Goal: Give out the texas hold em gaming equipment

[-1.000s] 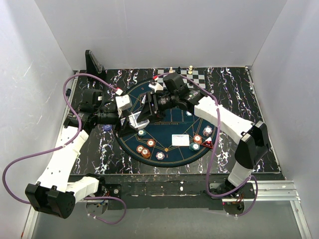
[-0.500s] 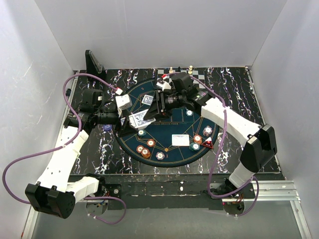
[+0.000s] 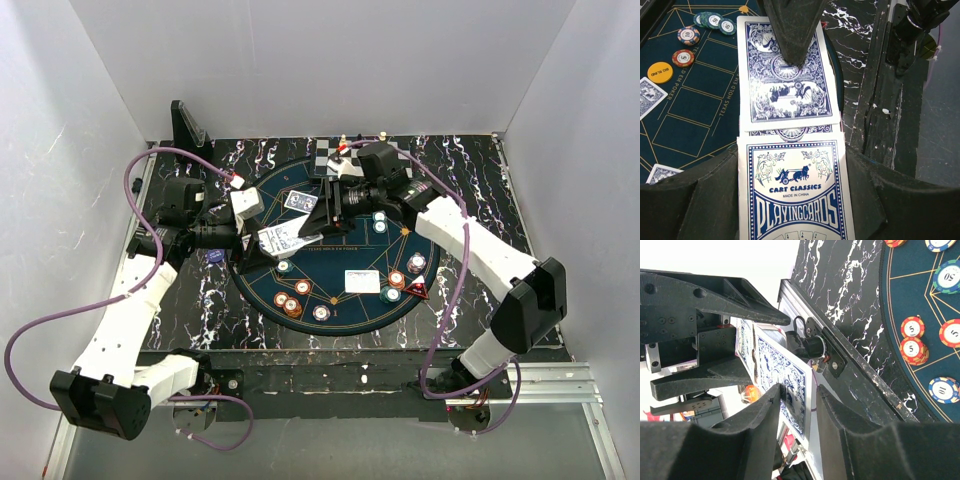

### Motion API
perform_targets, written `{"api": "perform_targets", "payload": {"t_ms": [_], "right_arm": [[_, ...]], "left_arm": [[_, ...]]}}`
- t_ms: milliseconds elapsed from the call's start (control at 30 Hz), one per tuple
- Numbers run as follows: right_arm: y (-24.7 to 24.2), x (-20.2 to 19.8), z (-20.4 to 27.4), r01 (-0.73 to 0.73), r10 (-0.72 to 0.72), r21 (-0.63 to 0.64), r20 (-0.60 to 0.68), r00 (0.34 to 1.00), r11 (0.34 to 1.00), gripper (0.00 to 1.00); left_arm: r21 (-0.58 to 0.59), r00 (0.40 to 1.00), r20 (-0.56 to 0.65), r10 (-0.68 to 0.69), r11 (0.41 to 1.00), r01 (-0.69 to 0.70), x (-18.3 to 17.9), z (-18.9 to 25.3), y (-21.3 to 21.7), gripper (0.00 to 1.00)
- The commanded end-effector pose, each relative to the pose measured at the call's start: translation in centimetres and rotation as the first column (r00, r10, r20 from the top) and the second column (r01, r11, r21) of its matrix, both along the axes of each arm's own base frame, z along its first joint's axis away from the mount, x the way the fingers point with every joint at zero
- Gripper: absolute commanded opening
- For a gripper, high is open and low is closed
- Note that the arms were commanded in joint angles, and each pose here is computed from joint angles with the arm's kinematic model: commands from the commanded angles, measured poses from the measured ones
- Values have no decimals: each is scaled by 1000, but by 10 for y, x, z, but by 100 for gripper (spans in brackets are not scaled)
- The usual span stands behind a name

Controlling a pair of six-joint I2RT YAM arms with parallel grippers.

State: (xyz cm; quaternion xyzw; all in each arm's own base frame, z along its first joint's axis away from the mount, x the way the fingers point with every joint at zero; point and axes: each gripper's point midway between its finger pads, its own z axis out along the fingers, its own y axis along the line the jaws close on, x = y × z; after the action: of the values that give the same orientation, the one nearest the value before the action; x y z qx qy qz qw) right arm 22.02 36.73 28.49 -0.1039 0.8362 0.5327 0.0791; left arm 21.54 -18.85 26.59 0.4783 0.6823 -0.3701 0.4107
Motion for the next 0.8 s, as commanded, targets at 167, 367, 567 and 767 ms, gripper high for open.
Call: {"api": "perform_targets", "payload": {"t_ms": [167,367,567,767], "right_arm": [[-21,-1,25,26,-27,18,65,998,1000,35],[-26,0,37,29,-32,45,63,997,999,30],[-33,-3,52,26,-29,110,31,999,994,28],[-43,0,74,28,-39,187,56,998,982,24]], "left_arm": [[-59,997,71,-20,998,24,-6,21,-3,0],[-60,998,65,-20,998,24,-7,19,-3,0],[-58,999,51,-20,998,23,-10,13,-3,0],[-54,999,44,-15,998,18,-10,9,-2,0]]}}
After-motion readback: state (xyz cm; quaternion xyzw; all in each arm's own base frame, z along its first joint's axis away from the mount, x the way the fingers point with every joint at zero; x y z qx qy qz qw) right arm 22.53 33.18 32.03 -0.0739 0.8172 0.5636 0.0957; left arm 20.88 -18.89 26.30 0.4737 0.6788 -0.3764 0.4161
